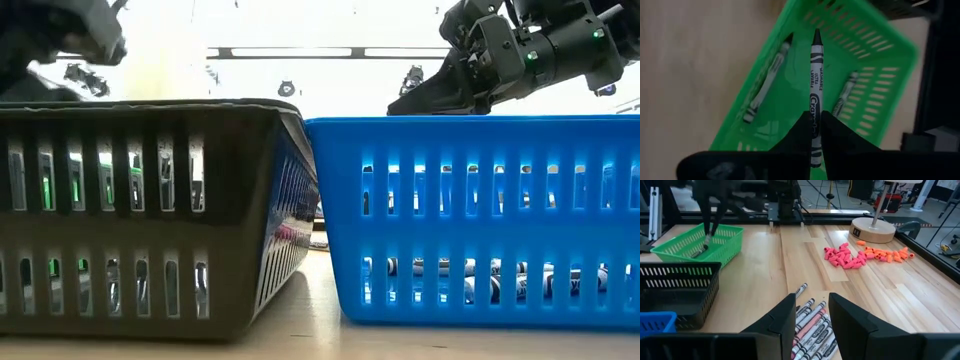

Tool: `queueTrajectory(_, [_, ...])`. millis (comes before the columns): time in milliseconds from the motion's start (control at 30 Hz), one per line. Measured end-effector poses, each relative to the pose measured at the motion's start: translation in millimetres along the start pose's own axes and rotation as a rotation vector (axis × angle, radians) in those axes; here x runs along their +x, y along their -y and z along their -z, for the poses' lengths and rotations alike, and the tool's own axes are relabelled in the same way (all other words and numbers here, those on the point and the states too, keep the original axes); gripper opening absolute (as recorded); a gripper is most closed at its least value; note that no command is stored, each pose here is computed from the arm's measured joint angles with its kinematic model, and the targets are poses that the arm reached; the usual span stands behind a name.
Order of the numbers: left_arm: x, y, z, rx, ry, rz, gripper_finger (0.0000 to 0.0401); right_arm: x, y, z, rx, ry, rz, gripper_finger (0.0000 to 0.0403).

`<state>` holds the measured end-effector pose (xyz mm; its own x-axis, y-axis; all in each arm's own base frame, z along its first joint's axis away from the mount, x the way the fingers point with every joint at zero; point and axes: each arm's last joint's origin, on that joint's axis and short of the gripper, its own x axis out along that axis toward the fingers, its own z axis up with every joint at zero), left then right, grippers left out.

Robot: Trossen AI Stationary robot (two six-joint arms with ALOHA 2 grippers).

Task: Sort crayons
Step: Put the black crayon into the green bin

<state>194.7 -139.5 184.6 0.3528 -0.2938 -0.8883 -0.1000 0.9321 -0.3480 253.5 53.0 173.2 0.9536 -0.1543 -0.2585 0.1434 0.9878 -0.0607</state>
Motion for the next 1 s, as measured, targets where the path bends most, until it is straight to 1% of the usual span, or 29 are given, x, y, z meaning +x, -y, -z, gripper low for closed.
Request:
queueTrajectory(233, [12.3, -9.4, 15.9, -0.03, -0.028, -0.023, 0.0024, 0.0, -0.1, -1.3, 0.006, 0.013, -0.001, 0.0127])
queueTrajectory(300, [14.7, -11.7, 18.6, -0.033, -0.023, -0.035, 0.0029, 0.0, -0.1, -1.3, 0.005, 0.013, -0.001, 0.0127])
queueTrajectory(567, [15.5, -13.1, 18.0, -0.035, 0.014, -0.061, 0.0084, 0.0, -0.1, -1.3, 0.005, 0.013, -0.001, 0.0127])
queueTrajectory(700, [12.3, -8.8, 13.8, -0.033, 0.022, -0.047, 0.0104, 0.0, 0.0, -1.2, 0.005, 0.013, -0.001, 0.0127])
queueTrajectory(800, [4.4, 2.1, 3.8, 0.013, 0.058, -0.007, 0.0108, 0.0, 0.0, -1.2, 0.005, 0.013, -0.001, 0.0127])
queueTrajectory(900, [-4.9, 13.0, -6.8, 0.086, 0.103, 0.02, 0.0108, 0.0, -0.1, -1.3, 0.005, 0.013, -0.001, 0.0127])
queueTrajectory(1000, [-12.1, 18.0, -16.1, 0.147, 0.163, 0.001, 0.0109, 0.0, -0.1, -1.2, 0.005, 0.012, -0.001, 0.0127])
